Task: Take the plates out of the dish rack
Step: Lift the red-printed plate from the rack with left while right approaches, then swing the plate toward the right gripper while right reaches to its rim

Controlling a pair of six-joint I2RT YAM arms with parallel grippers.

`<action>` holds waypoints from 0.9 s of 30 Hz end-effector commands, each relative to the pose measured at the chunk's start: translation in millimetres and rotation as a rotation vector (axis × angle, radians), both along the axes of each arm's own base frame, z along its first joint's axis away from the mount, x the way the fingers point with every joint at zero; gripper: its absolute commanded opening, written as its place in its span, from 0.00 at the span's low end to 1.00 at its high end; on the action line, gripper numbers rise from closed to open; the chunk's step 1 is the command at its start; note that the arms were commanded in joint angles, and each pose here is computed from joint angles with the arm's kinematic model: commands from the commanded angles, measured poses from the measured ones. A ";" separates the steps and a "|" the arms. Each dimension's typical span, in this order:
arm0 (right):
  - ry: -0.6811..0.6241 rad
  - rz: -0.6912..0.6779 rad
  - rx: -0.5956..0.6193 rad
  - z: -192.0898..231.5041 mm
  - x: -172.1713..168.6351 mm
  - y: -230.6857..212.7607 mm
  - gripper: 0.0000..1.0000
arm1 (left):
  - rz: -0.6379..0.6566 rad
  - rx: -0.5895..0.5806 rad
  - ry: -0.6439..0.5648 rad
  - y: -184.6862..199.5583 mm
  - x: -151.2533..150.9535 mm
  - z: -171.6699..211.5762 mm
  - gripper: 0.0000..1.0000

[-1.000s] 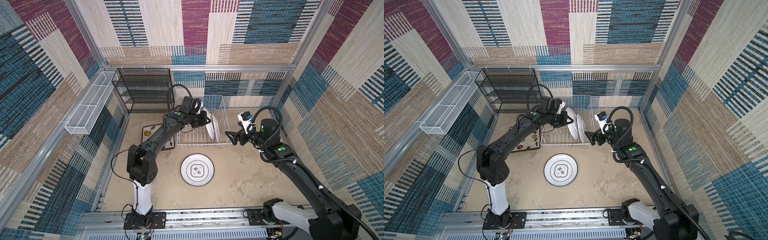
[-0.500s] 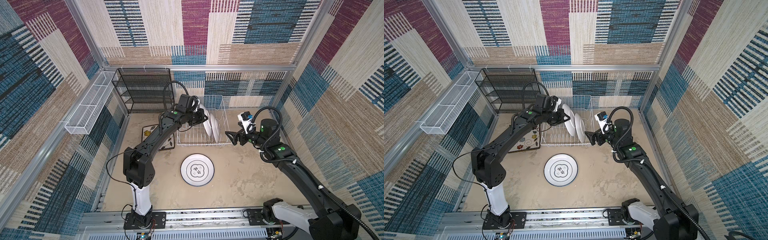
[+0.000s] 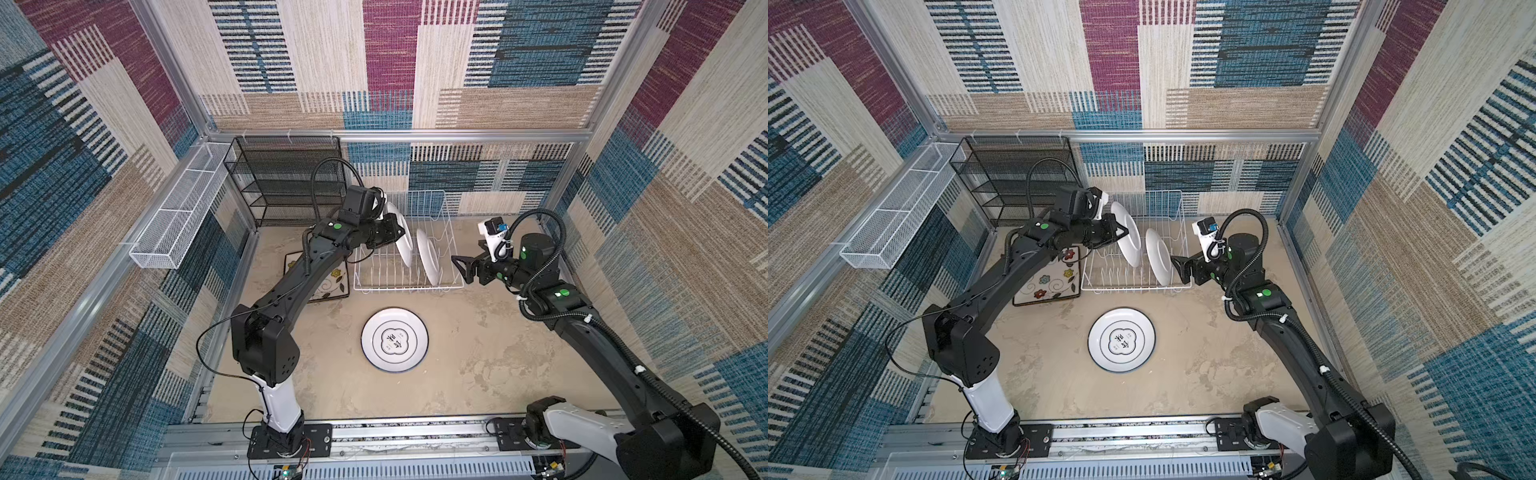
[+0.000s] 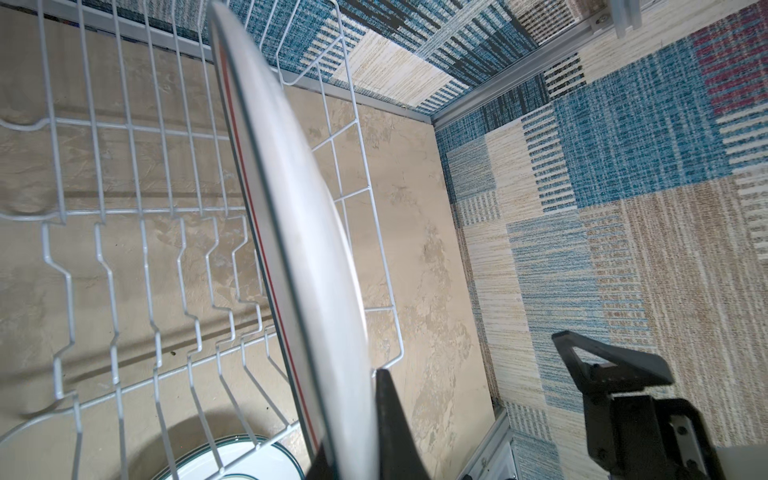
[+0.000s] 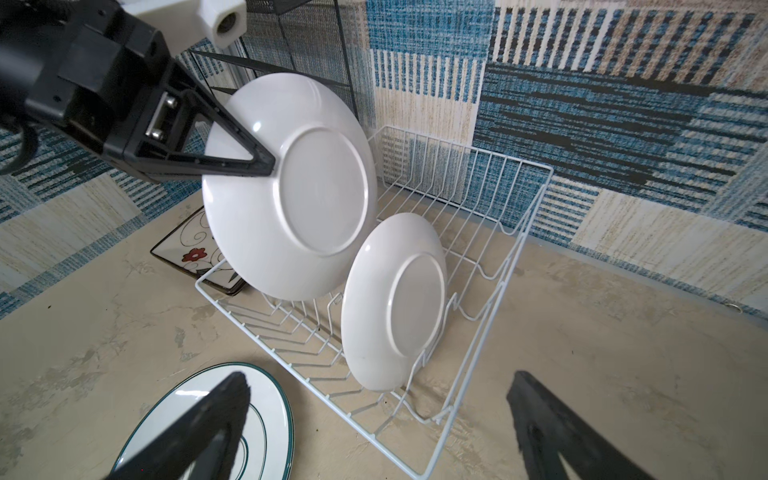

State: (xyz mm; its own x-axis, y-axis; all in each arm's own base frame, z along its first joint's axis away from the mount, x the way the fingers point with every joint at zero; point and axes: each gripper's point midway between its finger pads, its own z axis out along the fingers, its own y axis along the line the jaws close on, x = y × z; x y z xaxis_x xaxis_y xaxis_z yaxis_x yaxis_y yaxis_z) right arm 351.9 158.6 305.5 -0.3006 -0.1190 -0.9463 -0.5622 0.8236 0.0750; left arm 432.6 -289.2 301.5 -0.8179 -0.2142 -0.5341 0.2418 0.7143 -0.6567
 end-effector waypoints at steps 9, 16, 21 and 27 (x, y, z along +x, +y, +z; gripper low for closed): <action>0.095 -0.138 0.092 15.9 21.4 -10.1 0.99 | -0.072 0.133 -0.314 22.9 -18.5 49.9 0.00; 0.204 -0.049 0.217 38.2 25.8 4.4 0.99 | -0.136 0.274 -0.531 40.1 -52.6 75.8 0.00; 0.241 0.031 0.331 55.5 26.6 17.3 0.99 | -0.159 0.407 -0.675 44.6 -72.7 79.2 0.00; 0.262 0.089 0.435 71.6 25.3 24.6 0.99 | -0.239 0.643 -0.802 38.4 -89.2 62.4 0.00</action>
State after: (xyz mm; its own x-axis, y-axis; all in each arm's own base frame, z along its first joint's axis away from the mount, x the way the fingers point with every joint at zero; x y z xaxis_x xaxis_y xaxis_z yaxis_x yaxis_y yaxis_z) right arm 380.1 174.9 358.6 -0.5355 0.1856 -0.8239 -0.5122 0.7042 0.4916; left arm 334.0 -254.8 348.9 -0.3241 0.3125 -0.8929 0.6502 0.7592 0.0297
